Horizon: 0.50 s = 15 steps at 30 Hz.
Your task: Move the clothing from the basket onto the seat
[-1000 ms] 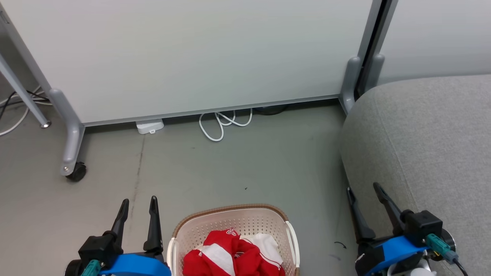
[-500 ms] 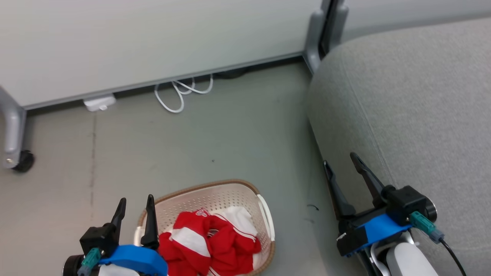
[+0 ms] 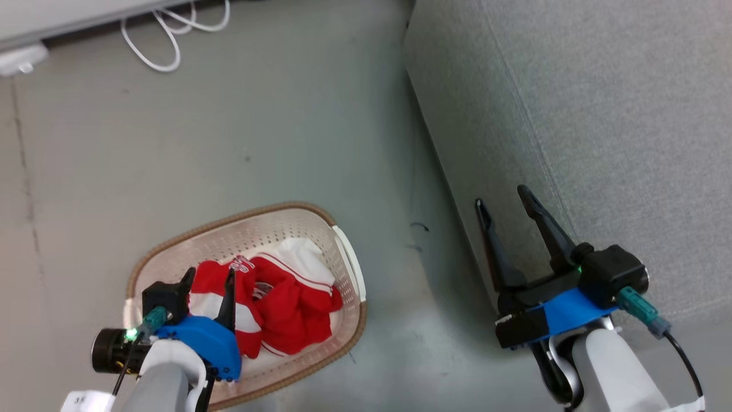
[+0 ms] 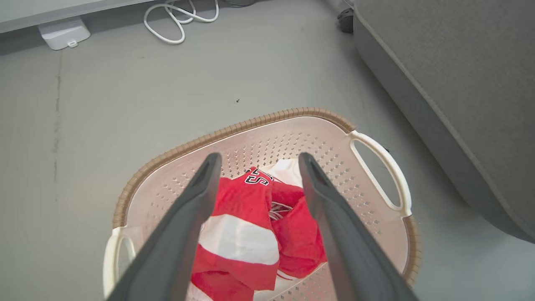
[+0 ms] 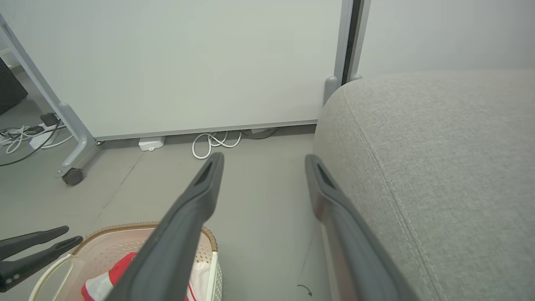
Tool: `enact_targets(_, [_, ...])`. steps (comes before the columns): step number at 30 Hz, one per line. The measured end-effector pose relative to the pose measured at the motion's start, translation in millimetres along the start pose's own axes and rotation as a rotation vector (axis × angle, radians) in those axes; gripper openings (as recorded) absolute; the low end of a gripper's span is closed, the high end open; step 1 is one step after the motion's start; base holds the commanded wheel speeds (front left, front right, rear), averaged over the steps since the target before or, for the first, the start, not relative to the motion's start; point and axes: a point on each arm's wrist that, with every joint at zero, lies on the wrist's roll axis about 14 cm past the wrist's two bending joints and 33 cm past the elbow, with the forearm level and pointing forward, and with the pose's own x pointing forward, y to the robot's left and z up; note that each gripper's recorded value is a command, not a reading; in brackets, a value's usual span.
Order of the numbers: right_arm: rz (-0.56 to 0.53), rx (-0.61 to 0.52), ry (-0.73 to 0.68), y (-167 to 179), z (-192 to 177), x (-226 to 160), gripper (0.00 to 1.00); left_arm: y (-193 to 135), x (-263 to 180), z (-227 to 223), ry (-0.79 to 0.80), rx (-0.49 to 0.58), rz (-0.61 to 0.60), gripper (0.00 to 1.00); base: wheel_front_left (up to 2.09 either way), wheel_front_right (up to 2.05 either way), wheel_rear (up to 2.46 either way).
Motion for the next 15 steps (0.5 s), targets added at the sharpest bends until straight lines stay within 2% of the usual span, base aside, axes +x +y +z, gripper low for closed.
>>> enact_targets(9, [-0.015, 0.002, 0.078, -10, -35, 20, 1.0, -10, 42, -51, 0.188, 0.073, -0.091, 1.0, 0.0, 0.0, 0.0])
enact_targets(15, [-0.016, 0.017, 0.119, -12, -56, 32, 1.0, 4, 60, -79, 0.287, 0.126, -0.09, 1.0, 0.0, 0.0, 0.0])
